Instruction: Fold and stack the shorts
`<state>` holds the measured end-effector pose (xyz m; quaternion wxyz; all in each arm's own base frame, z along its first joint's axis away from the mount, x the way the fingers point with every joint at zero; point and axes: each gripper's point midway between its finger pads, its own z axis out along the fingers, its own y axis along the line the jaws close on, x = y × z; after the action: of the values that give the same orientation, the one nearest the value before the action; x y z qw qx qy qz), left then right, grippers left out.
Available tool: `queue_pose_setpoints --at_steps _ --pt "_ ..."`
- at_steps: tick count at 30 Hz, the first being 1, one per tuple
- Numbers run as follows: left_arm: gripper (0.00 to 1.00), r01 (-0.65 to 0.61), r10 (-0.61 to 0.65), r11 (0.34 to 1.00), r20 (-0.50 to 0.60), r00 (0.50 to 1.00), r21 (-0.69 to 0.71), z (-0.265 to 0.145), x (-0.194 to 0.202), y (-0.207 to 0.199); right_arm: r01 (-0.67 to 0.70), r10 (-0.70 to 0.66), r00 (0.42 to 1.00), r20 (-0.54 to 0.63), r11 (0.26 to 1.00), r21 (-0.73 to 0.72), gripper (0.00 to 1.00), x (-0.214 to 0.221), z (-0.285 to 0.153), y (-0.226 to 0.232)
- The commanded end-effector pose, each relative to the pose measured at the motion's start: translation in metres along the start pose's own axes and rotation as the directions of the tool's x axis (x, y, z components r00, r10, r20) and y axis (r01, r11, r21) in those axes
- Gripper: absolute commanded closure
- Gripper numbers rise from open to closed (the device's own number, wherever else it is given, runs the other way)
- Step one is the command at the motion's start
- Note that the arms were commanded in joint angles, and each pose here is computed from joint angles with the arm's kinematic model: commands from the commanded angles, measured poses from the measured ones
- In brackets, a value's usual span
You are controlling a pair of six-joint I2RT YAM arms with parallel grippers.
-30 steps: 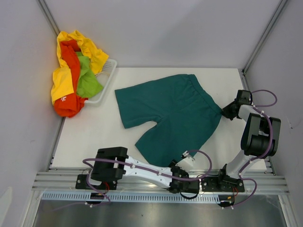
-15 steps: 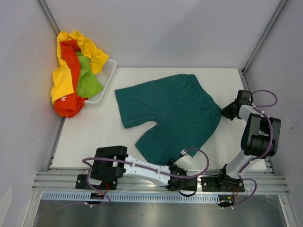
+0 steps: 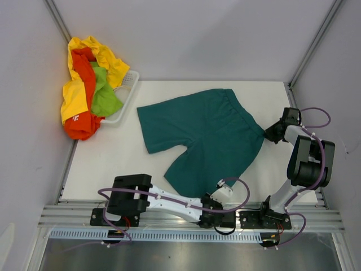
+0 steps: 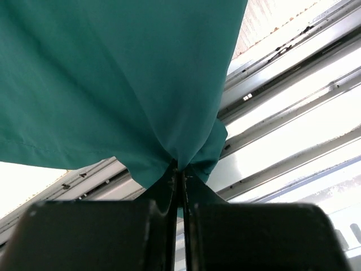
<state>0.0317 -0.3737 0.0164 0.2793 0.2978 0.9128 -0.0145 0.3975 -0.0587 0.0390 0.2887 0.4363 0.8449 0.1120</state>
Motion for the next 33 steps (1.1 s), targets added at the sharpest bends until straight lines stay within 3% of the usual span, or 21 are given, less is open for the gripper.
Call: queue_pose_setpoints --at_steps 1,3,9,16,22,25,28,29,33 --pt "1.00 0.009 -0.007 0.999 -0.046 0.999 0.045 -0.002 0.011 -0.006 0.001 -0.001 0.999 0.036 1.000 -0.018 1.00 -0.012 -0.015 0.006" --pt "1.00 -0.001 0.004 0.997 -0.040 0.999 0.072 -0.015 0.004 -0.002 -0.008 0.008 1.000 0.009 1.000 0.020 1.00 -0.011 -0.022 0.001" --pt "1.00 0.008 -0.017 0.941 0.025 1.000 0.337 -0.089 -0.032 -0.005 0.006 0.005 0.998 -0.070 0.988 0.155 1.00 -0.008 -0.065 -0.008" --pt "1.00 -0.069 0.056 0.895 0.041 0.998 0.441 -0.140 -0.040 0.007 -0.010 -0.018 0.994 0.107 0.968 0.250 1.00 -0.048 -0.147 -0.011" --pt "1.00 -0.077 0.046 0.743 0.064 0.997 0.665 -0.197 -0.048 -0.010 -0.055 -0.003 0.977 0.214 0.963 0.265 1.00 -0.067 -0.201 -0.020" --pt "1.00 -0.098 0.067 0.714 0.071 0.995 0.693 -0.210 -0.052 -0.019 -0.084 0.023 0.964 0.265 0.971 0.222 1.00 -0.079 -0.218 -0.015" --pt "1.00 -0.128 0.067 0.729 0.116 0.991 0.673 -0.218 -0.067 -0.009 -0.094 0.043 0.959 0.279 0.981 0.172 1.00 -0.089 -0.222 0.000" --pt "1.00 -0.108 0.050 0.778 0.110 0.993 0.618 -0.209 -0.077 0.011 -0.096 0.049 0.956 0.290 0.983 0.153 1.00 -0.096 -0.226 0.008" --pt "1.00 -0.073 -0.008 0.843 0.147 0.989 0.533 -0.193 -0.114 0.081 -0.112 0.066 0.960 0.271 0.981 0.156 1.00 -0.106 -0.219 0.016"
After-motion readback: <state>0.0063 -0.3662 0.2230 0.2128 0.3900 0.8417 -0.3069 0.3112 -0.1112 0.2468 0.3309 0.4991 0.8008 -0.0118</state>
